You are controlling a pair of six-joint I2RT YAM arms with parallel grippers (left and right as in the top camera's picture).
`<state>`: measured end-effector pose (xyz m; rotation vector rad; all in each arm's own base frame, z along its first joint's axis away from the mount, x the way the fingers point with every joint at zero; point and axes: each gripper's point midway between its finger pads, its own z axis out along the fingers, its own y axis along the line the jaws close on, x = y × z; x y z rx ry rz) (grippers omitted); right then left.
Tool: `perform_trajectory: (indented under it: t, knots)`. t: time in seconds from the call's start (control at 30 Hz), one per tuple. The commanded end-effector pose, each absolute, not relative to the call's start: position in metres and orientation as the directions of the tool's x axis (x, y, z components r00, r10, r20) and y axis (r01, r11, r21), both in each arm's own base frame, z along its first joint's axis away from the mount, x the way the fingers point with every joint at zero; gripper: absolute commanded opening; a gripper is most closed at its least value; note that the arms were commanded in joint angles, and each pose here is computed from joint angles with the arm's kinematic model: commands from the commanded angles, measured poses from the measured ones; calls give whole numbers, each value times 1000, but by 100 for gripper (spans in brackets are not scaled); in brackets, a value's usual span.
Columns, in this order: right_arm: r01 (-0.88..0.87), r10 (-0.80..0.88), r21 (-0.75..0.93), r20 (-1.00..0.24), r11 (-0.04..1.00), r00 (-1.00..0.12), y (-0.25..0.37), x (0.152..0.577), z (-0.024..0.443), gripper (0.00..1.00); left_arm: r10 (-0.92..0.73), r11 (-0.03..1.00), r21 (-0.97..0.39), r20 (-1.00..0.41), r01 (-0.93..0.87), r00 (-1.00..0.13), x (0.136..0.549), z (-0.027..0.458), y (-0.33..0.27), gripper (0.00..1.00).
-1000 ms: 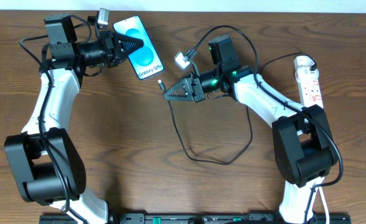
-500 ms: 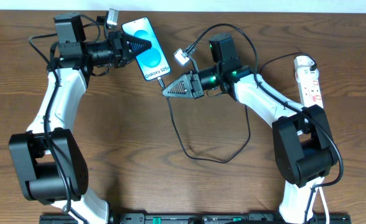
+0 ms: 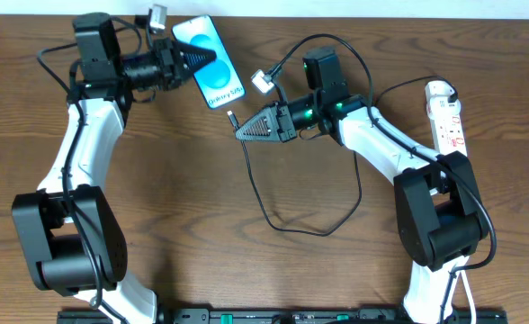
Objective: Plug charger to phone and switch on socket
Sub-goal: 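Lift the USB-C plug with the right gripper toward the phone's bottom port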
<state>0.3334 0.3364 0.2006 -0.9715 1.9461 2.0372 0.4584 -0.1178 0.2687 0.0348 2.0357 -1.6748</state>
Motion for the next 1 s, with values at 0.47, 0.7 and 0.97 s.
perform_trajectory:
  t: [0.47, 0.7, 0.97]
  knots:
    - [-565, -267, 805, -593, -182, -759, 315, 355, 223, 1, -330, 169, -927, -373, 334, -867, 462, 315, -113, 7]
    - [-577, -274, 792, -610, -199, -744, 322, 353, 227, 1, -330, 169, -927, -373, 335, -867, 462, 315, -113, 8]
    - [-580, -278, 790, -612, -196, -740, 335, 350, 228, 1, -320, 164, -927, -373, 337, -871, 460, 315, -114, 7]
